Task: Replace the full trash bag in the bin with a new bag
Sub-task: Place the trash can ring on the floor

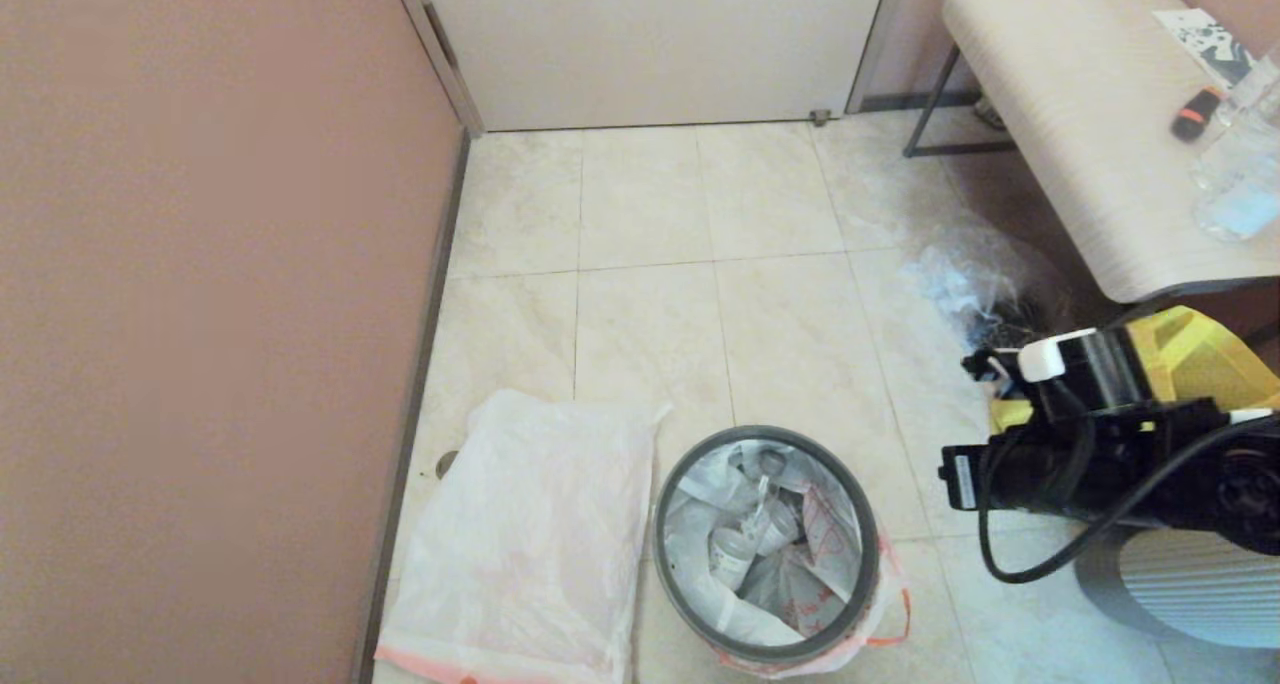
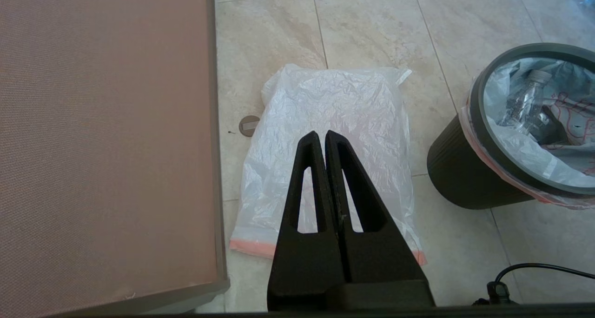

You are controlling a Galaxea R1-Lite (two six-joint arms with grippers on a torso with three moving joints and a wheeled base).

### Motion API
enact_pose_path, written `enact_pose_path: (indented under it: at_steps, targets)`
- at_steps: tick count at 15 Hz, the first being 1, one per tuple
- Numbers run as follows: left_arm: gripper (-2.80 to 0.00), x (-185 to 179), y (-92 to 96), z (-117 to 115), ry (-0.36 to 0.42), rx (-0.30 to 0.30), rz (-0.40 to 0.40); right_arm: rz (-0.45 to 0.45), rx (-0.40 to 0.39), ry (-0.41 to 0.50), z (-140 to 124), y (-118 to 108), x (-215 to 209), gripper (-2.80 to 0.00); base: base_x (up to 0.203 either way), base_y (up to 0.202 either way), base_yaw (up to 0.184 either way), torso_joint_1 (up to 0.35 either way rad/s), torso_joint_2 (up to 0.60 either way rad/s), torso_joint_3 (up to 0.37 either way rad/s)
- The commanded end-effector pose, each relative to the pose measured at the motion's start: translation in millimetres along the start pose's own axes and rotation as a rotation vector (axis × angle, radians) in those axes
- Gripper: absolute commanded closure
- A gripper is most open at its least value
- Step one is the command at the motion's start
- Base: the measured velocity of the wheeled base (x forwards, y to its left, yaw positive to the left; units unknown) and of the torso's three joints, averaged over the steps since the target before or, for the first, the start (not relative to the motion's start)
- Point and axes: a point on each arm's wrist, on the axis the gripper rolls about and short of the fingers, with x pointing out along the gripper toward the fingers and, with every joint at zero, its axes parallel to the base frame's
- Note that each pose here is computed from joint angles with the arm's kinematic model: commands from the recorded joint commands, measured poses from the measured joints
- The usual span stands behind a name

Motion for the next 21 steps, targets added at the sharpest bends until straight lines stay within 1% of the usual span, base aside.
enact_pose_path:
  at_steps: [1, 3, 7, 8, 10, 14, 16, 17, 18, 20, 21]
  targets:
    - [0.00, 0.9, -0.1, -2.9, 0.012, 0.000, 0.000, 0.011, -0.030, 0.128, -22.9, 16.7, 36.5, 0.00, 0.000, 0.000, 0.000, 0.000, 0.00, 0.000]
    - [0.00, 0.9, -0.1, -3.3, 0.013, 0.000, -0.001, 0.023, -0.049, 0.178, -34.6, 26.8, 47.1, 0.00, 0.000, 0.000, 0.000, 0.000, 0.00, 0.000]
    - [0.00, 0.8, -0.1, -3.1, 0.013, 0.000, -0.001, 0.010, -0.033, 0.230, -46.7, 29.2, 65.0, 0.00, 0.000, 0.000, 0.000, 0.000, 0.00, 0.000]
    - [0.00, 0.9, -0.1, -3.0, 0.012, 0.000, -0.001, 0.010, -0.032, 0.222, -47.0, 29.1, 65.2, 0.00, 0.000, 0.000, 0.000, 0.000, 0.00, 0.000]
    - [0.00, 0.9, -0.1, -3.1, 0.013, 0.000, -0.001, 0.019, -0.031, 0.166, -42.0, 32.2, 66.8, 0.00, 0.000, 0.000, 0.000, 0.000, 0.00, 0.000]
    - [0.00, 0.8, -0.1, -2.9, 0.012, 0.000, 0.000, 0.018, -0.041, 0.138, -36.9, 38.5, 69.8, 0.00, 0.000, 0.000, 0.000, 0.000, 0.00, 0.000]
    - [0.00, 0.8, -0.1, -2.9, 0.012, 0.000, 0.000, -0.019, -0.044, 0.132, -36.1, 39.1, 77.1, 0.00, 0.000, 0.000, 0.000, 0.000, 0.00, 0.000]
    - [0.00, 0.8, -0.1, -2.9, 0.012, 0.000, 0.000, -0.062, -0.047, 0.123, -36.6, 38.6, 80.1, -2.80, 0.000, 0.000, 0.000, 0.000, 0.00, 0.000]
    - [0.00, 0.8, -0.1, -3.0, 0.012, 0.000, -0.001, -0.084, -0.053, 0.114, -37.4, 39.5, 79.3, -2.80, 0.000, 0.000, 0.000, 0.000, 0.00, 0.000]
    - [0.00, 0.8, -0.1, -2.9, 0.012, 0.000, -0.001, -0.064, -0.053, 0.069, -30.2, 44.4, 72.3, -2.80, 0.000, 0.000, 0.000, 0.000, 0.00, 0.000]
    - [0.00, 0.9, -0.1, -3.0, 0.012, 0.000, -0.001, -0.059, -0.061, 0.067, -31.1, 48.0, 71.5, -2.80, 0.000, 0.000, 0.000, 0.000, 0.00, 0.000]
